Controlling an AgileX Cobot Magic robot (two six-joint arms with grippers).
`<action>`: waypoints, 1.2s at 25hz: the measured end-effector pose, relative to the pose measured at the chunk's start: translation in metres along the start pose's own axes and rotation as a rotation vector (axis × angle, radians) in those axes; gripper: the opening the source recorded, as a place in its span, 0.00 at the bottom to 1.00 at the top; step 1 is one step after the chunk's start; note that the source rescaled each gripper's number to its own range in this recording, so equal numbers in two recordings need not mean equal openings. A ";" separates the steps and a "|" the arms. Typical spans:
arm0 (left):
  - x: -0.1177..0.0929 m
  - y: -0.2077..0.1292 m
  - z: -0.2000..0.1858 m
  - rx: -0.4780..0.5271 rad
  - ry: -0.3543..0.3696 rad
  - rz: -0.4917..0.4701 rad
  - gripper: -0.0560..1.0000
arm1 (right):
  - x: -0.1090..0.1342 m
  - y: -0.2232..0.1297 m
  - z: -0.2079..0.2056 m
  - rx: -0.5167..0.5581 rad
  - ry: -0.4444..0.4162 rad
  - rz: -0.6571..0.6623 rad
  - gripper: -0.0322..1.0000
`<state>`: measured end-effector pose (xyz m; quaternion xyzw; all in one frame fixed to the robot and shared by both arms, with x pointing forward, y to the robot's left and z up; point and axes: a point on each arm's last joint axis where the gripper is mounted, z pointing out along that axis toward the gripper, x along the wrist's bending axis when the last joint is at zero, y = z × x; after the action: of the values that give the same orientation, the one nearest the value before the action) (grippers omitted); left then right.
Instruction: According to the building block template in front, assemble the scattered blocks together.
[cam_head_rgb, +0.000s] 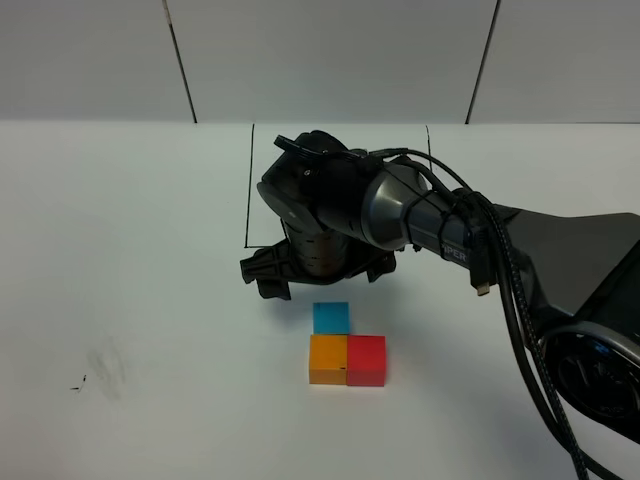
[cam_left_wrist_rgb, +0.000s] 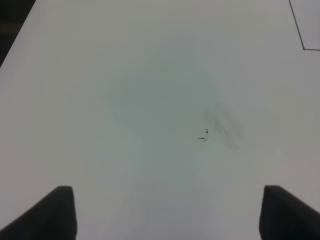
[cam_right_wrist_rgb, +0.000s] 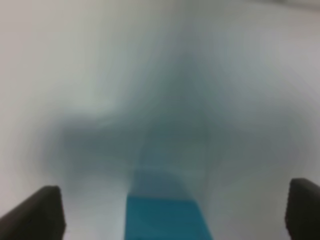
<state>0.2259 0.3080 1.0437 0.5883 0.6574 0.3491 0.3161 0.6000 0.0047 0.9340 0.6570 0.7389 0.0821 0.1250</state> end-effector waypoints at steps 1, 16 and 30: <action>0.000 0.000 0.000 0.000 0.000 0.000 0.64 | -0.001 0.004 -0.004 -0.019 -0.011 -0.015 0.89; 0.000 0.000 0.000 0.000 0.000 0.000 0.64 | -0.158 0.091 -0.229 -0.521 -0.153 -0.300 1.00; 0.000 0.000 0.000 0.000 0.000 0.000 0.64 | -0.364 -0.060 -0.390 -0.616 -0.533 -0.116 0.92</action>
<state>0.2259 0.3080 1.0437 0.5883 0.6574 0.3491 0.3161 0.4675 -0.3465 1.3169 0.5443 0.6574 0.1193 0.5073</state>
